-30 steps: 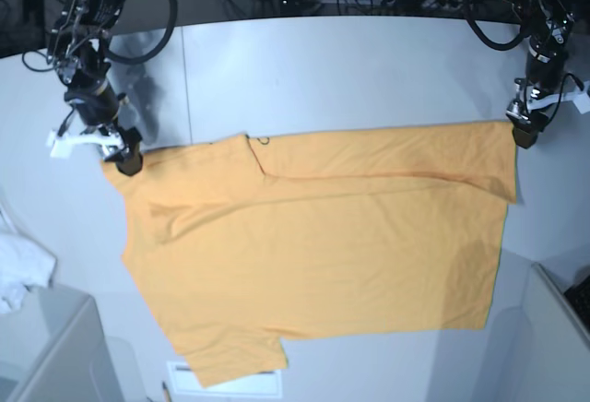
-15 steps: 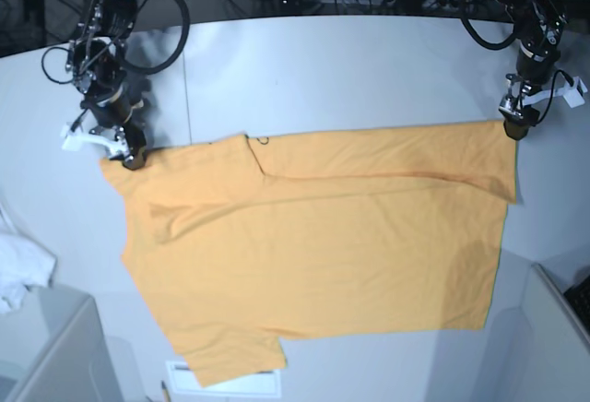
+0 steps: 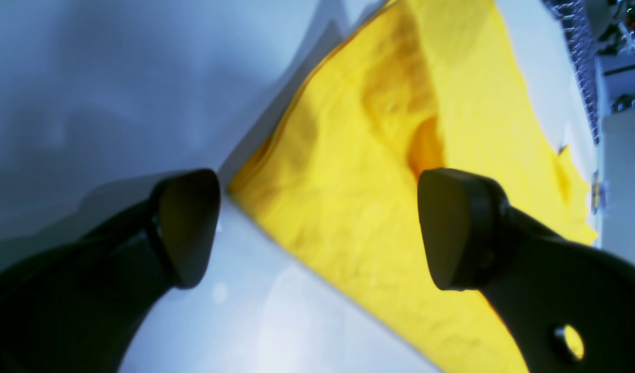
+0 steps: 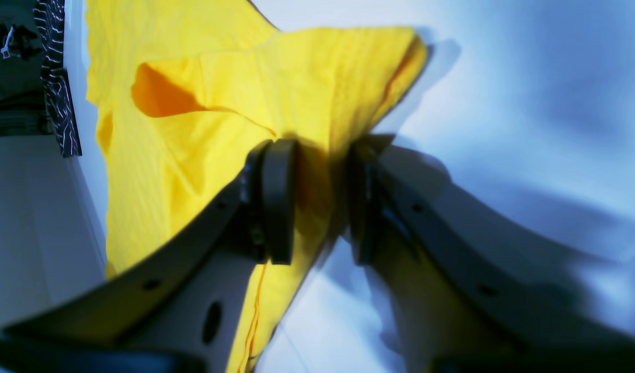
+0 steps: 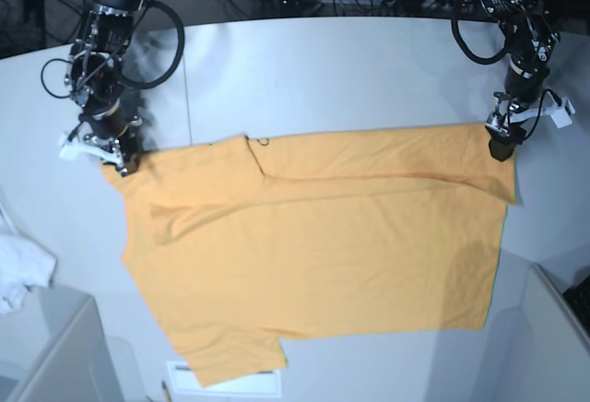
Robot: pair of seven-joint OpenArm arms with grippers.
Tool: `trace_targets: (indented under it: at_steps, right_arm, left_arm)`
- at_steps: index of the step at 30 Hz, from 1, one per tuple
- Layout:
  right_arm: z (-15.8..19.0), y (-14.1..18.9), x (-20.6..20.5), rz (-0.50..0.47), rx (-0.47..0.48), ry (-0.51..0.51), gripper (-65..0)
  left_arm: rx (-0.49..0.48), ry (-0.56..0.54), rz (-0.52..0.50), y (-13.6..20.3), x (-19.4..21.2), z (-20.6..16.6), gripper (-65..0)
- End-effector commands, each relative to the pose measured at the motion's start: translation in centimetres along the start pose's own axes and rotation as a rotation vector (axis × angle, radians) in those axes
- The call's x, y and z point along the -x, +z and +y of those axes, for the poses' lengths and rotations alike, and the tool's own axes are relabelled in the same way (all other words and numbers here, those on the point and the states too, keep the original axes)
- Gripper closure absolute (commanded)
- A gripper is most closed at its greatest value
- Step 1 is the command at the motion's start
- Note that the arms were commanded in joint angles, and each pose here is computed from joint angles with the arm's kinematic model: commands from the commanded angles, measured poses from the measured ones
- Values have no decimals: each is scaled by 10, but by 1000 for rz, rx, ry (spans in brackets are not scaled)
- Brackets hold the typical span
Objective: Fold the T-shirt properly
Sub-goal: 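Pull the held shoulder edge further toward the arms with both grippers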
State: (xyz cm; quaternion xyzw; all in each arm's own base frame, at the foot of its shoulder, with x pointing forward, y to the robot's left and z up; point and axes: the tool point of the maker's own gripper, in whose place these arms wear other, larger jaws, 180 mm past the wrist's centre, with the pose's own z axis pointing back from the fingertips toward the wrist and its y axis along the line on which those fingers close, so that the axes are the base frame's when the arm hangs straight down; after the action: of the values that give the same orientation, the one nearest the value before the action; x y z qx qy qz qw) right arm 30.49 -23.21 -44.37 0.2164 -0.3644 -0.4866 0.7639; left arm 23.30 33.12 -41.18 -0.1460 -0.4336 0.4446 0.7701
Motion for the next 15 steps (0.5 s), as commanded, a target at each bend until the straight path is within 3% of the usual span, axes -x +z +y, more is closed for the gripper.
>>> trace_targets:
  at_steps: [1, 8, 10, 12, 15]
  right_arm:
    - [-4, 0, 1, 15, 26, 6, -137]
    - [1, -1, -2, 9, 15, 6, -126]
    - [3, -2, -3, 8, 12, 6, -126]
    - [4, -2, -3, 8, 11, 6, -126]
    - [4, -2, -3, 8, 11, 6, -123]
  left_arm:
    - [-21, 3, 30, -1, 4, 4, -578]
    - [-25, 24, 44, -6, 9, 6, -576]
    - [-34, 32, 54, -7, 12, 10, -546]
    - [-43, 29, 58, -7, 11, 15, -429]
    - [-57, 39, 72, -8, 16, 21, -191]
